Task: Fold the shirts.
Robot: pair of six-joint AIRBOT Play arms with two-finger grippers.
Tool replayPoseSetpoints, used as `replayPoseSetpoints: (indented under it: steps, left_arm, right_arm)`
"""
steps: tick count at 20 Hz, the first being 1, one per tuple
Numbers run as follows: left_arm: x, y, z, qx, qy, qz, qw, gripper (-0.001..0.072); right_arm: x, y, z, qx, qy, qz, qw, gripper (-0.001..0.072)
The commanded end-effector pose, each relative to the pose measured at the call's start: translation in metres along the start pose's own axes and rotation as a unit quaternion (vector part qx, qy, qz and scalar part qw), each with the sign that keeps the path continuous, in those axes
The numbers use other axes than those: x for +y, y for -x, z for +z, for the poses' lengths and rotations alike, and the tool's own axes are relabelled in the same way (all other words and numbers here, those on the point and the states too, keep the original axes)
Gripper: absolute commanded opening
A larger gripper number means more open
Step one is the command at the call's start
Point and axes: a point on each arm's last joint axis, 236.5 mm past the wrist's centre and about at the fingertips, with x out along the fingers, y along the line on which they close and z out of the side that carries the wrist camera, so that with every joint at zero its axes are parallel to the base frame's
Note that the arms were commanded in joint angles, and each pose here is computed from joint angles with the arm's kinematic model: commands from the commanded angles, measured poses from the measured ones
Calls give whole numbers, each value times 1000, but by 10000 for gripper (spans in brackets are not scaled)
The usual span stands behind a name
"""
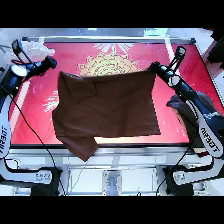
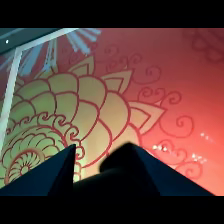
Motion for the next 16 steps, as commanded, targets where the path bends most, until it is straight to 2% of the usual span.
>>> replayPoseSetpoints:
  steps: [1,2,4,6,7,9,11,14,16]
  left_arm:
    - [-37,28,54,-25,-36,-35,998,654]
    - [-48,47,66,-21,-64,-45,997,653]
    - [-52,94,70,15,-170,-39,985,653]
    - [-32,144,66,49,-253,3,966,641]
    - [-17,168,66,57,-266,31,962,641]
    - [12,206,59,58,-247,68,965,641]
    - [50,231,13,81,-189,91,974,641]
    - [86,236,-114,150,-81,81,982,641]
    - [85,229,-197,197,0,54,979,641]
  right_arm:
    - [-4,10,32,-46,-6,-6,999,406]
    - [-8,21,43,-44,1,-6,999,406]
    - [-21,51,62,-23,35,-11,999,406]
    - [-49,88,65,32,61,-31,997,405]
    - [-69,109,60,68,68,-50,994,405]
    - [-110,148,47,135,69,-101,983,405]
    - [-143,183,34,183,65,-143,970,405]
    - [-159,211,10,197,43,-163,966,405]
    - [-158,222,-18,223,34,-161,961,406]
